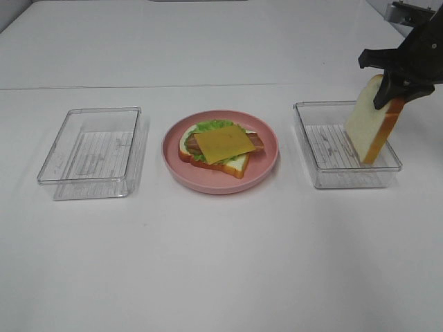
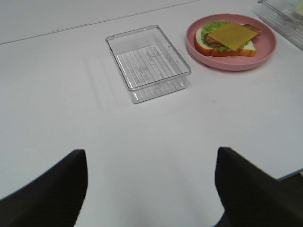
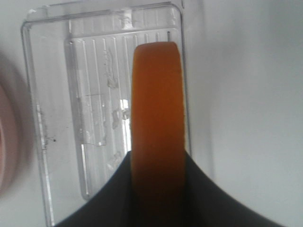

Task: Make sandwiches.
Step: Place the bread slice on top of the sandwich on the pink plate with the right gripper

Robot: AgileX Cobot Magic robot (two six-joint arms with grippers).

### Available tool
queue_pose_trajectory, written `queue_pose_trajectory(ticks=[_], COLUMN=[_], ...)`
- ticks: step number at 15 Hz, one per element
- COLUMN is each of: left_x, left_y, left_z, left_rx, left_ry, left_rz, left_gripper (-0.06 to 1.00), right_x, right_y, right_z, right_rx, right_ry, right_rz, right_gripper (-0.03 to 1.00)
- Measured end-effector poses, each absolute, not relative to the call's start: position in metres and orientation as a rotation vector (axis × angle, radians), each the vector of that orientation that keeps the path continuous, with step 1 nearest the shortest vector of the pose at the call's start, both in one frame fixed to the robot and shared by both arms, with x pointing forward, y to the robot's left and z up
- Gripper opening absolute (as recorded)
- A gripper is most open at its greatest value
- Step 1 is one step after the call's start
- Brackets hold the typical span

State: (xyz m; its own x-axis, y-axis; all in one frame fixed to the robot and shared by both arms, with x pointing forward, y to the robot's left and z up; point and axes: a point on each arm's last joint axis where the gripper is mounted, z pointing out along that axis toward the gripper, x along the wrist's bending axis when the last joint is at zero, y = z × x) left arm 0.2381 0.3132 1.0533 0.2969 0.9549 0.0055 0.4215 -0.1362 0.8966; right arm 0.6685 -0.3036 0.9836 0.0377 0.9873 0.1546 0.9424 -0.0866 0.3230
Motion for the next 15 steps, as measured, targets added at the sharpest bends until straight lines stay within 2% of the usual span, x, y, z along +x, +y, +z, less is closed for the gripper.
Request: queue_pose_trajectory(ticks=[5, 10, 15], left_x=[0.238, 0.238, 0.238], left_y=[0.313, 0.313, 0.313], left_z=[1.053, 1.053, 1.053], left_rx=[1.714, 1.714, 1.713], left_ry=[1.257, 1.257, 1.257], left_rz=[0.789, 0.789, 0.790], left_gripper=[0.71, 0.71, 0.71], right_x=[0.662, 0.657, 0.653], right_y=[-0.292, -0.269, -0.238], right_z=[1.015, 1.025, 1.030], right_rx=[2.193, 2.230, 2.142], right_ry=[2.003, 2.151, 2.292], right_rz=[0.734, 1.046, 1.162], right_gripper=[0.20, 0.20, 0.20])
